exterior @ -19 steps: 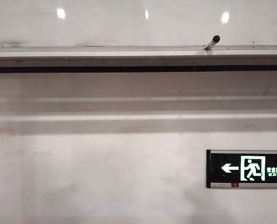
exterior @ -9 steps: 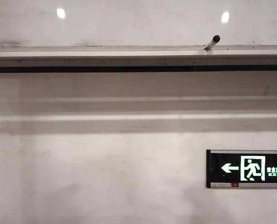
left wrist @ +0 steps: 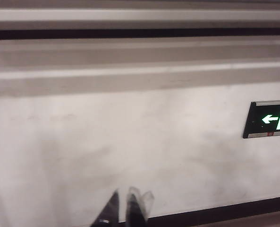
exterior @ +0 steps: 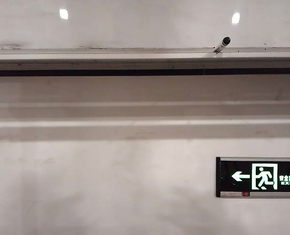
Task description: Wipe the whiteboard clean using the black magnetic whiteboard eraser attached to the whiteboard.
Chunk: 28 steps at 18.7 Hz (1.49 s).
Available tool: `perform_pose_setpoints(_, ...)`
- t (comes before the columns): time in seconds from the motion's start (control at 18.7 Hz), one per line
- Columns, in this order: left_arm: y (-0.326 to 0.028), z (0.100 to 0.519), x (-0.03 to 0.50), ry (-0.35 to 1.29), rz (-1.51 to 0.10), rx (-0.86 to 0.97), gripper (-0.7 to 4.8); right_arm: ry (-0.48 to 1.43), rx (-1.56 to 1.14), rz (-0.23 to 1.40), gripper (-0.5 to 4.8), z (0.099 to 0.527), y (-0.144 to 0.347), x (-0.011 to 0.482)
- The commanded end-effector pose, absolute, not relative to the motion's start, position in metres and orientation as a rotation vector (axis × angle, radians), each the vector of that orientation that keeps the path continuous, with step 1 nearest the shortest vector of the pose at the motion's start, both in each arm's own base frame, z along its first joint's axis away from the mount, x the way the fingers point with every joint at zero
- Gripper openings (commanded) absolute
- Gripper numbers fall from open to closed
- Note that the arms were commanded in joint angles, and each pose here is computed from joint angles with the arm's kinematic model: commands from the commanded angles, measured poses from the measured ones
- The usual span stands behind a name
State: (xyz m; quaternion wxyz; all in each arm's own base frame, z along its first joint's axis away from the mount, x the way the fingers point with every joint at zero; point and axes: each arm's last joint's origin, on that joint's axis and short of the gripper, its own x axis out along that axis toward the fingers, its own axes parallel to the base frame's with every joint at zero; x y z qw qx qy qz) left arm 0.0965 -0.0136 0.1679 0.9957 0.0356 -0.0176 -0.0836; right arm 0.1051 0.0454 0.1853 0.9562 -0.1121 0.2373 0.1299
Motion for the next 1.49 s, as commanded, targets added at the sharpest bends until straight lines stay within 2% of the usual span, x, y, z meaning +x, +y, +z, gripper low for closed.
perform_pose_setpoints(0.05,-0.014,0.169,0.096,-0.05,-0.167,0.072,0.27,0.434,-0.206,0.253,0.22,0.18,0.045,0.106)
perform_pose_setpoints(0.16,-0.014,0.169,0.096,-0.05,-0.167,0.072,0.27,0.359,-0.17,0.207,0.22,0.175,0.039,0.107)
perform_pose_setpoints(0.37,-0.014,0.169,0.096,-0.05,-0.167,0.072,0.27,0.044,-0.067,0.052,0.22,0.175,0.022,0.109)
perform_pose_setpoints(0.48,-0.014,0.169,0.096,-0.05,-0.167,0.072,0.27,-0.02,-0.052,-0.012,0.22,0.173,0.015,0.106)
perform_pose_setpoints(0.8,-0.014,0.169,0.096,-0.049,-0.172,0.072,0.27,-0.056,-0.043,-0.119,0.22,0.171,0.003,0.097)
perform_pose_setpoints(1.49,-0.014,0.169,0.096,-0.049,-0.172,0.072,0.27,-0.056,-0.044,-0.133,0.22,0.171,0.001,0.097)
